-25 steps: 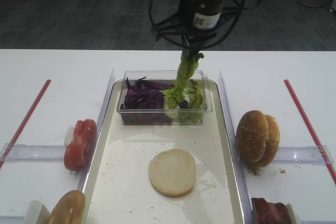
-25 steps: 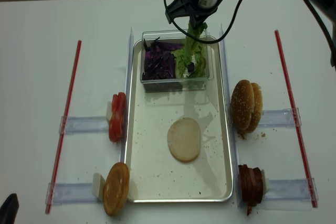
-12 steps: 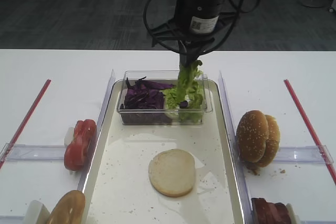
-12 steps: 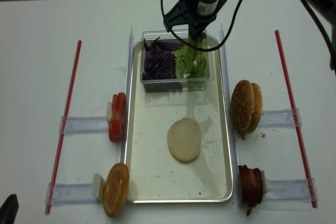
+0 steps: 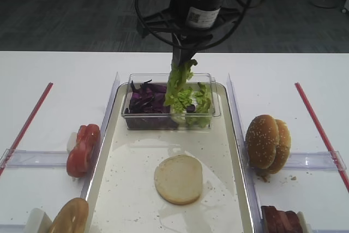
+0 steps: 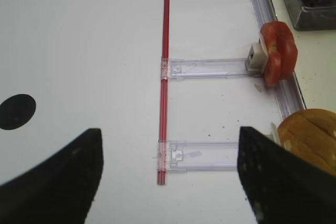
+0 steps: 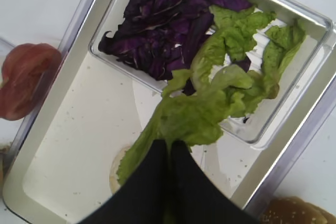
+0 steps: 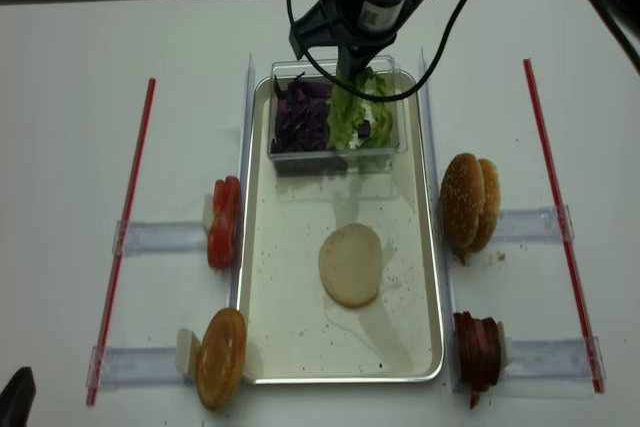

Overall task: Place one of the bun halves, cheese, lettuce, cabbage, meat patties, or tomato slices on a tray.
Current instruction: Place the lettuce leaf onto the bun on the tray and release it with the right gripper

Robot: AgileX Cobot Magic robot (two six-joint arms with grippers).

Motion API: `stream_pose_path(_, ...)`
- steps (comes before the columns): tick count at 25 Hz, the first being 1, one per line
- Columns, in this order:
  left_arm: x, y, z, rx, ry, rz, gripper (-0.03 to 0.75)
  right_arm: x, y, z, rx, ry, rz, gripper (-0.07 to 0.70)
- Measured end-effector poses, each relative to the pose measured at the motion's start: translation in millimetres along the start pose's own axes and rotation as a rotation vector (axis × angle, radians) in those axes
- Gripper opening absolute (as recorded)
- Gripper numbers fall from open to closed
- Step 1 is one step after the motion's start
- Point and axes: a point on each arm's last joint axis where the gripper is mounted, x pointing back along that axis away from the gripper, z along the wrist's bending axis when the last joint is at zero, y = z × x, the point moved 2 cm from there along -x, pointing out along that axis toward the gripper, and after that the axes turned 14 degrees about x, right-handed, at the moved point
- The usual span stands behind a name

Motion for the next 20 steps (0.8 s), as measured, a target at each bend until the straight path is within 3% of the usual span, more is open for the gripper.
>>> stream_pose_path(4,0,0,0.0,0.000,0.000,0.000,0.491,-4,-16,15,0.020,0.017,0.052,0.052)
stream_pose_path(13,0,0,0.0,0.000,0.000,0.000,0.491,-33,-50,70,0.141,0.062,0.199,0.052)
stream_pose_path(20,0,0,0.0,0.000,0.000,0.000,0.491,-48,-66,78,0.158,0.074,0.265,0.052)
